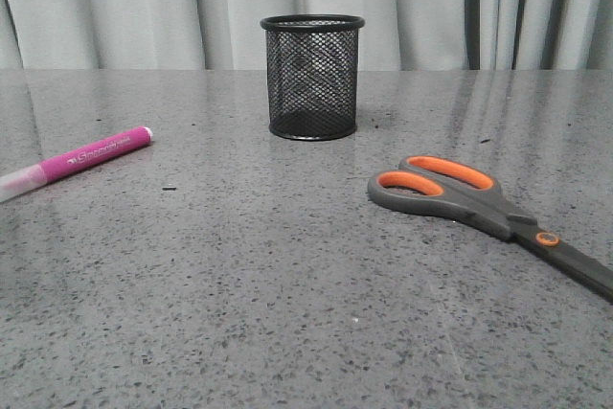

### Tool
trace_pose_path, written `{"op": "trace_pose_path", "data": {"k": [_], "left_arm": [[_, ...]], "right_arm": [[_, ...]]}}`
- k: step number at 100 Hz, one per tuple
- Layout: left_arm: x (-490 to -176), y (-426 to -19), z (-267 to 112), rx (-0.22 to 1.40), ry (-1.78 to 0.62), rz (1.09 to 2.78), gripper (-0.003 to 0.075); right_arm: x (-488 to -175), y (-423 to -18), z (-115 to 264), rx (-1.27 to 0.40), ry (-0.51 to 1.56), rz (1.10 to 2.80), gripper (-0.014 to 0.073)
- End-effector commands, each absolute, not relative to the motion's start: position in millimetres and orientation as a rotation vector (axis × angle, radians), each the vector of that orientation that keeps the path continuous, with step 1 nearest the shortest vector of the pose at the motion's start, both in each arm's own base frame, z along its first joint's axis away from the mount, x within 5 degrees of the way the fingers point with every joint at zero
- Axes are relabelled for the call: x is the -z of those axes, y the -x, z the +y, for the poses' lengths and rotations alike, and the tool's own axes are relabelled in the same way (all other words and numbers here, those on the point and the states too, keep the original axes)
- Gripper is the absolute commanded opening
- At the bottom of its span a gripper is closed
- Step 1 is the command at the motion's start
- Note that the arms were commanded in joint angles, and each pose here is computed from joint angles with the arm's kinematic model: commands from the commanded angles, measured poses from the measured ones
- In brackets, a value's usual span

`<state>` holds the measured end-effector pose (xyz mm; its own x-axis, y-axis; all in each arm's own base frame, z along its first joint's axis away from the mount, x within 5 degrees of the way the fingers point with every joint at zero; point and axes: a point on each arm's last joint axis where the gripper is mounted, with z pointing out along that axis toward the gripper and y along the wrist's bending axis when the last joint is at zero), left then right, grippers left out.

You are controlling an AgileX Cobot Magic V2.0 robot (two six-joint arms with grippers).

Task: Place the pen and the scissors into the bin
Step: 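Lower the left gripper over the pink highlighter and close on it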

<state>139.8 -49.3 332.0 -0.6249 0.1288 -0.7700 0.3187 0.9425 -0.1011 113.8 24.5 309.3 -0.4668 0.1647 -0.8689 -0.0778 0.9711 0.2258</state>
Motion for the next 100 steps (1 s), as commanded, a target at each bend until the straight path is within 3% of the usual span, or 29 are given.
{"op": "trace_pose_path", "data": {"k": [1, 21, 41, 67, 100], "left_arm": [[-351, -157, -55, 0.268, -0.368, 2.256, 0.0386], [-364, -204, -79, 0.294, -0.478, 2.403, 0.0383], [-363, -248, -106, 0.308, -0.556, 2.512, 0.0317], [-335, -292, -124, 0.313, -0.532, 2.590, 0.0316], [-297, -315, -132, 0.292, -0.538, 2.692, 0.0316]], "right_arm": [[-324, -121, 28, -0.277, -0.012, 1.994, 0.0385], [-322, -122, 33, -0.320, -0.012, 2.017, 0.0385], [-318, -121, 32, -0.318, -0.019, 2.061, 0.0385], [-310, -116, 30, -0.285, -0.026, 2.169, 0.0385], [-310, -115, 30, -0.283, -0.026, 2.174, 0.0385]]}}
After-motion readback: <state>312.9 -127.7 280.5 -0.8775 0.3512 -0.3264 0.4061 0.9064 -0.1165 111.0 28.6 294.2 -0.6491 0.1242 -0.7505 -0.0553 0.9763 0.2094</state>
